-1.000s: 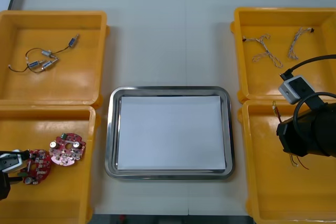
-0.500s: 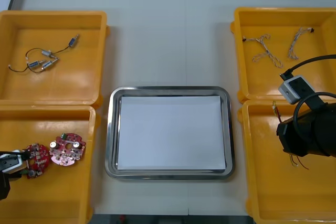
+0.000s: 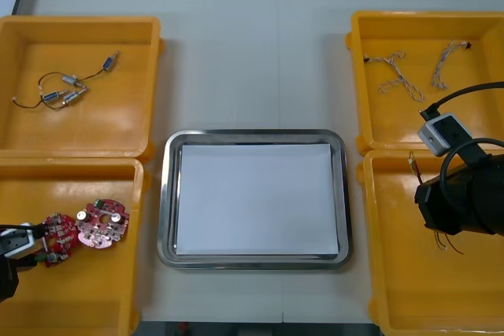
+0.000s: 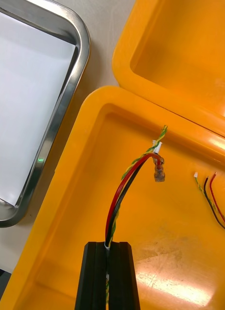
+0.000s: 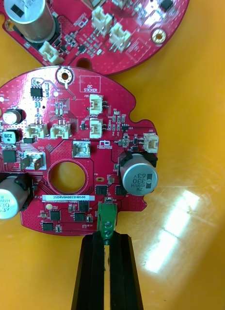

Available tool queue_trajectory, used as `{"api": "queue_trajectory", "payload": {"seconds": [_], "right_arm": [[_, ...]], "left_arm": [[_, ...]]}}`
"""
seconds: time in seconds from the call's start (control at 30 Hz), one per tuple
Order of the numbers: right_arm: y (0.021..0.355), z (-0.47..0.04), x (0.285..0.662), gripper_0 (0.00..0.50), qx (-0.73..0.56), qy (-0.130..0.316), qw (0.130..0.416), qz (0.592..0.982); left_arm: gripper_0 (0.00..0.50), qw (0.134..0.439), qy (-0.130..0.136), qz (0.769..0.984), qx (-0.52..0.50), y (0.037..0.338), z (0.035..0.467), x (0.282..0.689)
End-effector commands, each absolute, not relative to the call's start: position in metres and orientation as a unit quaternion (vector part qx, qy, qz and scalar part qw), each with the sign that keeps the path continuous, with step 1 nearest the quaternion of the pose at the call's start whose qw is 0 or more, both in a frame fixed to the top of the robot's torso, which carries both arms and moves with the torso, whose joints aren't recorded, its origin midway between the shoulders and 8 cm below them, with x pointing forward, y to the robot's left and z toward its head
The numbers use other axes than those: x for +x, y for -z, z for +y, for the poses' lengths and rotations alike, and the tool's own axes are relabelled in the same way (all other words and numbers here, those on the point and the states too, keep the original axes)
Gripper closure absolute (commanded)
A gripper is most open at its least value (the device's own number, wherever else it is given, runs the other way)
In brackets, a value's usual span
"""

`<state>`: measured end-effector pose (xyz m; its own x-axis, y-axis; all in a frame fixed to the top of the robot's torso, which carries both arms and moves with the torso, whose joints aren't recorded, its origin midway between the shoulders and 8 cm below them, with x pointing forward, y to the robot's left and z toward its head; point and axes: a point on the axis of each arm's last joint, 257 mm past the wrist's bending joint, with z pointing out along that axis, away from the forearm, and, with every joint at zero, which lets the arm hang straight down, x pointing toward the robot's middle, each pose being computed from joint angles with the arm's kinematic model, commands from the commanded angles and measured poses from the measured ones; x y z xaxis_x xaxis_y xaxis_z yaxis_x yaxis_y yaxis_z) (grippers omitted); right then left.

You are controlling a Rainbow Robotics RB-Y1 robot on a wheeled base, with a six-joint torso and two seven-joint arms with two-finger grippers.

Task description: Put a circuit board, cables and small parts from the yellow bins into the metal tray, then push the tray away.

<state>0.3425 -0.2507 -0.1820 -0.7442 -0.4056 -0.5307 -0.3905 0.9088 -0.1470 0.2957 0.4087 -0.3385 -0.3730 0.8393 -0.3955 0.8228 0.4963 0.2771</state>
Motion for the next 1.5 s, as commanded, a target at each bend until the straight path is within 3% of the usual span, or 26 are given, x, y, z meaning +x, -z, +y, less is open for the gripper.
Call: {"api": "queue_trajectory", "payload": {"seconds": [0.03, 0.4, 0.6, 0.8, 1.1, 1.5], "right_arm": [[0.175, -0.252, 0.341, 0.500, -0.205, 0.023, 0.295, 0.933], [0.175, -0.252, 0.341, 0.500, -0.205, 0.023, 0.295, 0.933], [0.175, -0.252, 0.341, 0.500, -0.205, 0.023, 0.295, 0.933], [0.175, -0.252, 0.341, 0.500, -0.205, 0.023, 0.295, 0.933], [0.175, -0.252, 0.341, 0.500, -0.205, 0.023, 0.295, 0.933], [0.175, -0.252, 0.341, 0.500, -0.205, 0.023, 0.295, 0.933]], "left_arm": [[0.500, 0.254, -0.009, 0.837, 0.485, 0.320, 0.417, 0.300], [0.500, 0.256, -0.005, 0.848, 0.464, 0.284, 0.440, 0.296], [0.500, 0.253, -0.017, 0.840, 0.480, 0.261, 0.441, 0.296], [0.500, 0.269, -0.031, 0.830, 0.487, 0.244, 0.436, 0.308], [0.500, 0.278, -0.026, 0.820, 0.499, 0.220, 0.425, 0.324], [0.500, 0.282, -0.007, 0.876, 0.392, 0.182, 0.414, 0.332]]}}
